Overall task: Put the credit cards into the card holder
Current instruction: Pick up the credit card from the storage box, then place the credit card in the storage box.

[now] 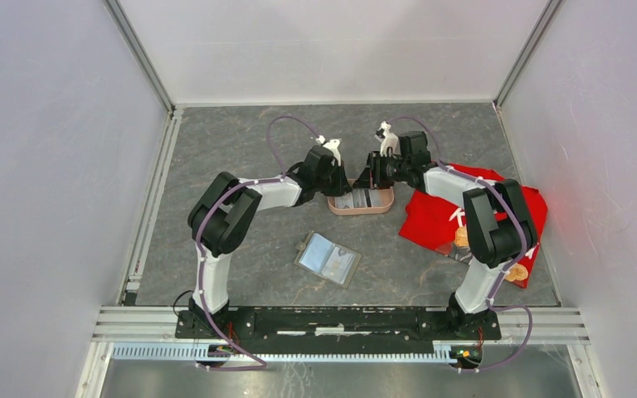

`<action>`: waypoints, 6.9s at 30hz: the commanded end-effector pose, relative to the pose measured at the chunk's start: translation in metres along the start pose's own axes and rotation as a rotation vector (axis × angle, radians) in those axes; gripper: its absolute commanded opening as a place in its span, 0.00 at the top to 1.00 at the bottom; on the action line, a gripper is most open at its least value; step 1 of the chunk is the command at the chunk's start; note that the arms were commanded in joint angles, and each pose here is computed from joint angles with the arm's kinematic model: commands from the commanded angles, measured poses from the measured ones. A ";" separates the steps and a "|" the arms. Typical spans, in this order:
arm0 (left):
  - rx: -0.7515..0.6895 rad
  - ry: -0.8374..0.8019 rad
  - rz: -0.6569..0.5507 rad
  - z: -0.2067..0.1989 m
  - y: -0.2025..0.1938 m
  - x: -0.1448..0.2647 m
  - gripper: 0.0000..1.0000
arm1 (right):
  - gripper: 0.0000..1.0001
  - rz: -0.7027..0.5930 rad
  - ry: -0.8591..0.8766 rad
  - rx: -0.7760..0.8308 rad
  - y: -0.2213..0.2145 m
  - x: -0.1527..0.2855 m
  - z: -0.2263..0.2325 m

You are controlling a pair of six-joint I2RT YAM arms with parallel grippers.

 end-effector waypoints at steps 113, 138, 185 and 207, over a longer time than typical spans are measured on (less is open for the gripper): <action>0.427 -0.321 -0.021 -0.007 0.006 0.039 0.85 | 0.64 0.014 0.159 0.027 -0.003 0.001 0.003; 0.053 -0.456 -0.127 -0.024 0.030 0.061 0.98 | 0.38 -0.077 0.366 0.830 0.078 0.020 0.019; -0.094 -0.347 -0.230 -0.036 0.019 0.068 0.98 | 0.17 -0.116 0.070 0.073 0.038 -0.010 -0.010; -0.085 -0.341 -0.242 -0.035 0.019 0.069 0.98 | 0.27 -0.076 0.062 0.042 0.030 -0.019 -0.012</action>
Point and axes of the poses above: each gripper's point midway between its finger pads, its own x axis back along the fingers, its own z axis along the line the jaws close on, y = z × x, the point moved 3 cm from there along x, back along the fingers, and after that the axes turned 6 degrees about x, right-handed, at the moved point
